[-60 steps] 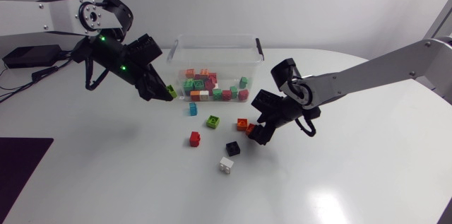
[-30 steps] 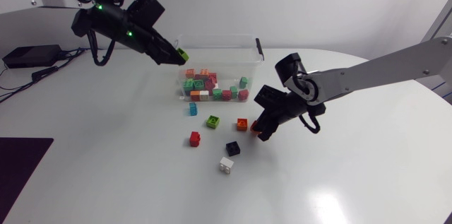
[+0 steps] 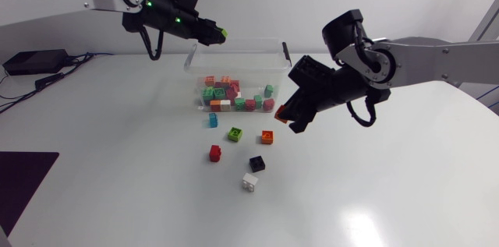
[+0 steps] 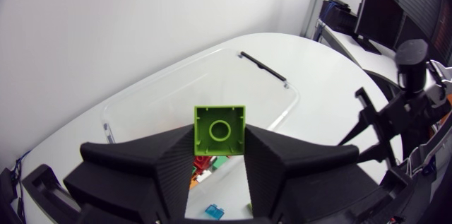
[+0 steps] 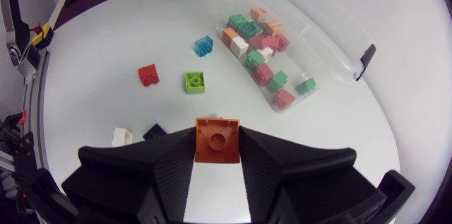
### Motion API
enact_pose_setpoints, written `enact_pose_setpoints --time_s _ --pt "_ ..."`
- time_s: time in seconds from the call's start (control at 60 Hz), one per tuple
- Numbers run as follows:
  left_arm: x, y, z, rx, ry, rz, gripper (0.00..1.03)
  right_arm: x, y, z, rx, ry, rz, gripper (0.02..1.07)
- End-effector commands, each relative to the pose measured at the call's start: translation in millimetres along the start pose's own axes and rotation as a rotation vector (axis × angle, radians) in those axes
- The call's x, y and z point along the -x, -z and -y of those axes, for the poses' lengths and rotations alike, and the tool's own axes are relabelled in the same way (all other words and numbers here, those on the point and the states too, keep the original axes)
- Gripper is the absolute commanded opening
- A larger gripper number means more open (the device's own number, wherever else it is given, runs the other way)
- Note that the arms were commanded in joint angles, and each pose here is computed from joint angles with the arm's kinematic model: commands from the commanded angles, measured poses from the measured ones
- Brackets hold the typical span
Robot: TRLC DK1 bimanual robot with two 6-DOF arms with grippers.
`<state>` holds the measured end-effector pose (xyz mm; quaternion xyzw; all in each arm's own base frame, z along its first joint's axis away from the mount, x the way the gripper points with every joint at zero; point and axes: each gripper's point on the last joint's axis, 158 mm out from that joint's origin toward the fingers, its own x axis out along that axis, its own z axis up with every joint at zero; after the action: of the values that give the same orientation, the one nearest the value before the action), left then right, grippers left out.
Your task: Place the duplo bricks in the container
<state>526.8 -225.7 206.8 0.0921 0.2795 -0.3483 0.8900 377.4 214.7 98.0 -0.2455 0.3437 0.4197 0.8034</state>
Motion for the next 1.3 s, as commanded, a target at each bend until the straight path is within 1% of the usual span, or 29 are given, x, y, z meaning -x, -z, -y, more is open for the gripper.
enact_pose_setpoints --time_s 0.0,0.167,0.217,0.233,0.267,0.283,0.3,0.317,0.35,0.367,0.383,0.433,0.467,0.517,0.683,0.783,0.8,0.883,0.933,1.017,1.133,1.283 --pt "-17 -6 -12 0.048 -0.043 0.028 0.18 15 -24 4 -0.012 0.015 0.050 0.35" --pt "-38 -11 -42 0.114 -0.140 0.051 0.20 30 -50 9 -0.031 0.033 0.106 0.35" --pt "-43 -12 -48 0.122 -0.169 0.057 0.32 34 -58 11 -0.039 0.041 0.123 0.35" --pt "-45 -12 -50 0.120 -0.181 0.059 0.38 35 -60 12 -0.043 0.043 0.129 0.35" --pt "-46 -11 -51 0.118 -0.194 0.057 0.45 37 -65 13 -0.044 0.048 0.140 0.35" --pt "-48 -12 -52 0.114 -0.211 0.059 0.51 38 -67 14 -0.046 0.050 0.146 0.35" --pt "-48 -11 -53 0.113 -0.217 0.060 0.54 39 -70 15 -0.050 0.053 0.152 0.35" --pt "-49 -11 -54 0.111 -0.232 0.062 0.60 40 -72 17 -0.052 0.057 0.159 0.35" --pt "-49 -13 -55 0.110 -0.242 0.066 0.66 42 -77 19 -0.059 0.061 0.169 0.35" --pt "-49 -13 -56 0.108 -0.258 0.069 0.77 43 -80 20 -0.063 0.063 0.174 0.35" --pt "-49 -14 -56 0.109 -0.264 0.070 0.81 44 -83 22 -0.065 0.067 0.182 0.35" --pt "-45 -16 -57 0.119 -0.278 0.080 0.90 48 -92 26 -0.076 0.077 0.206 0.35" --pt "-38 -20 -58 0.130 -0.288 0.094 0.93 50 -98 28 -0.078 0.082 0.221 0.35" --pt "-31 -23 -58 0.132 -0.297 0.107 0.94 52 -106 31 -0.085 0.091 0.241 0.35" --pt "16 -27 -52 0.143 -0.327 0.151 0.97 55 -130 50 -0.113 0.130 0.300 0.35" --pt "41 -20 -47 0.151 -0.340 0.157 0.97 52 -143 63 -0.136 0.160 0.337 0.35" --pt "49 -14 -45 0.160 -0.342 0.153 0.97 49 -145 66 -0.140 0.165 0.343 0.35" --pt "63 5 -38 0.182 -0.343 0.133 0.97 40 -153 76 -0.156 0.176 0.357 0.35" --pt "65 16 -34 0.188 -0.341 0.115 0.97 34 -155 81 -0.169 0.182 0.361 0.35" --pt "64 45 -26 0.201 -0.334 0.072 0.97 23 -161 89 -0.178 0.199 0.377 0.35" --pt "61 69 -21 0.222 -0.329 0.048 0.97 10 -166 100 -0.185 0.223 0.386 0.35" --pt "40 103 -6 0.227 -0.311 -0.004 0.97 -6 -169 110 -0.197 0.235 0.381 0.35"
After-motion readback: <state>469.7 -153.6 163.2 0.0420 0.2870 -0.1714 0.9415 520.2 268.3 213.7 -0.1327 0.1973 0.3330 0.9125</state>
